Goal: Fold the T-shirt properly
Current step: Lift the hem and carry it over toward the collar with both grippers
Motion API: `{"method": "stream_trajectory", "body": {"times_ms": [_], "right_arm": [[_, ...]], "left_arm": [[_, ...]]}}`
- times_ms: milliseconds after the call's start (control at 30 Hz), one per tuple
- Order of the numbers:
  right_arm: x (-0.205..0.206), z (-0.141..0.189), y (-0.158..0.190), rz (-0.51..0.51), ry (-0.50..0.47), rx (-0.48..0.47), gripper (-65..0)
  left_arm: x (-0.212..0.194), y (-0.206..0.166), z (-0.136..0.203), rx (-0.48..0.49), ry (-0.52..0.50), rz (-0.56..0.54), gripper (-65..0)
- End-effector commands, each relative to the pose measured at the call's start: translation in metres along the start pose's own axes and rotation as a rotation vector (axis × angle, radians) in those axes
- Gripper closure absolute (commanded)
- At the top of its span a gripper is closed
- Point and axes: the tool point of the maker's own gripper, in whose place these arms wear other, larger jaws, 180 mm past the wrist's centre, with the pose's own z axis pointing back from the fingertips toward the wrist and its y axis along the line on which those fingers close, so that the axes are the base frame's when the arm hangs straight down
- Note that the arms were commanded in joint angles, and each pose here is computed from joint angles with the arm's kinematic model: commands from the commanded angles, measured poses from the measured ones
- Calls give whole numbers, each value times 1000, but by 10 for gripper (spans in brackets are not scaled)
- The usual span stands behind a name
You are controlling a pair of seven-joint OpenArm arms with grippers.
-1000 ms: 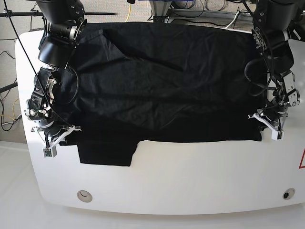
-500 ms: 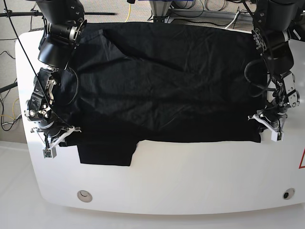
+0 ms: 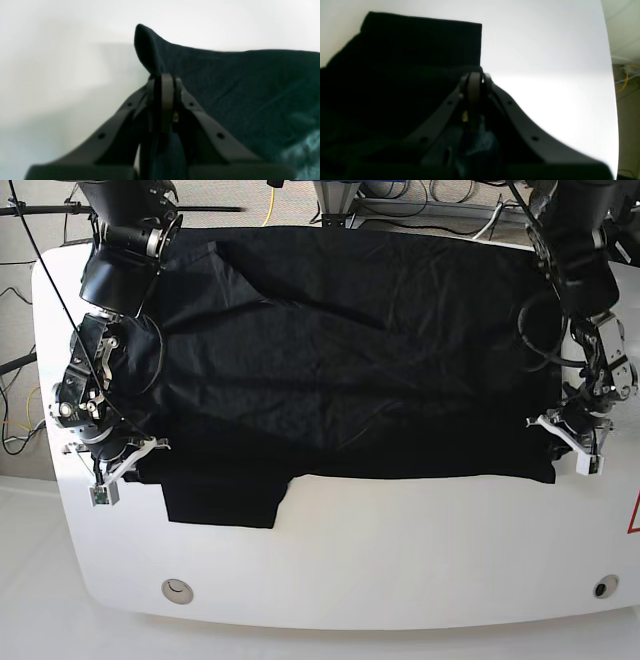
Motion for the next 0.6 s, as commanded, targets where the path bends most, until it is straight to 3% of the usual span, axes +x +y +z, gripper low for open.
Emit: {"method": "stream_trajectory", "body": {"times_ms": [0, 567], "right_arm": [[21, 11, -5, 27, -58, -9, 0], [-13, 37, 4, 104, -9, -29, 0]], "left_arm": [[18, 8, 16, 15, -49, -38, 0], [-27, -1, 49, 15, 39, -116, 0]]}}
